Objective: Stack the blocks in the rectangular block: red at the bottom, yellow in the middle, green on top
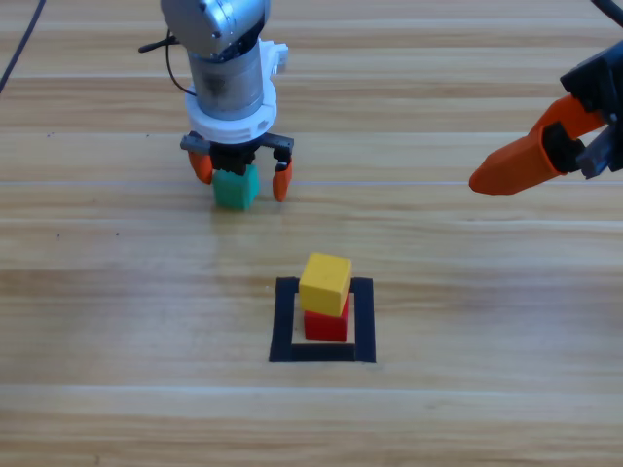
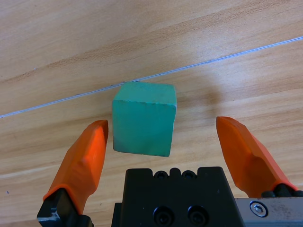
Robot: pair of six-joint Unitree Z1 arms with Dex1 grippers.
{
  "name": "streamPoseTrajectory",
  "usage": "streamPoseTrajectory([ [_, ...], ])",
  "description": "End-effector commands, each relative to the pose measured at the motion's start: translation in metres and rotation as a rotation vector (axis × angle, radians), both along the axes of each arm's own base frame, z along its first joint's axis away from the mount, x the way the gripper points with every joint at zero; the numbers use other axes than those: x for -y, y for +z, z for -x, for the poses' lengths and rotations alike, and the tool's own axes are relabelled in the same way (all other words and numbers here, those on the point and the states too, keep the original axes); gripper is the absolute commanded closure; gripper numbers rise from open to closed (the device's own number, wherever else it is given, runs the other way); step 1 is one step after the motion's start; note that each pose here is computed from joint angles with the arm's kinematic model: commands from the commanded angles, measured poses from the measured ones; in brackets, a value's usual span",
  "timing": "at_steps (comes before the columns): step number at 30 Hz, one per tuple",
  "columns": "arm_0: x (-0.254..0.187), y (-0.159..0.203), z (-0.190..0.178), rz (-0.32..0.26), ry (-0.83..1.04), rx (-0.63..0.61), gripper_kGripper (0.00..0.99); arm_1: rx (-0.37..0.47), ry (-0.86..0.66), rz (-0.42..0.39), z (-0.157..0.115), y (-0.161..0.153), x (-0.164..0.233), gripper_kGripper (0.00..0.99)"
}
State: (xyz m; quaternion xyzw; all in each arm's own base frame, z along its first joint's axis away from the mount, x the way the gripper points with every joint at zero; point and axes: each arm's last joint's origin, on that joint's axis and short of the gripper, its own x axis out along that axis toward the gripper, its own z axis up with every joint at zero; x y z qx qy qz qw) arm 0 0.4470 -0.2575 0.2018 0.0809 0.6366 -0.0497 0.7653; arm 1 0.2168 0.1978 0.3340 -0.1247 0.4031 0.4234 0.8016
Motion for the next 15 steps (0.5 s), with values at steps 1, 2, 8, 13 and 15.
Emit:
streamPoseTrajectory([
  [1,0.008,-0.035,-0.001,-0.048,-0.01,-0.055,0.031,-0.043,-0.006,0.012,-0.006,-0.015,0.002,0.0],
  [2,0.008,-0.035,-0.001,-0.048,-0.01,-0.055,0.034,-0.044,-0.004,0.013,-0.006,-0.016,0.002,0.0],
  [8,0.006,-0.042,-0.005,-0.048,-0.015,-0.065,0.171,-0.043,-0.005,0.013,-0.006,-0.016,0.002,0.0],
  [13,0.005,-0.047,-0.007,-0.048,-0.015,-0.071,0.338,-0.044,-0.008,0.013,-0.006,-0.016,0.002,0.0],
  [15,0.005,-0.046,-0.007,-0.047,-0.017,-0.068,0.456,-0.044,-0.007,0.014,-0.006,-0.016,0.002,0.0],
])
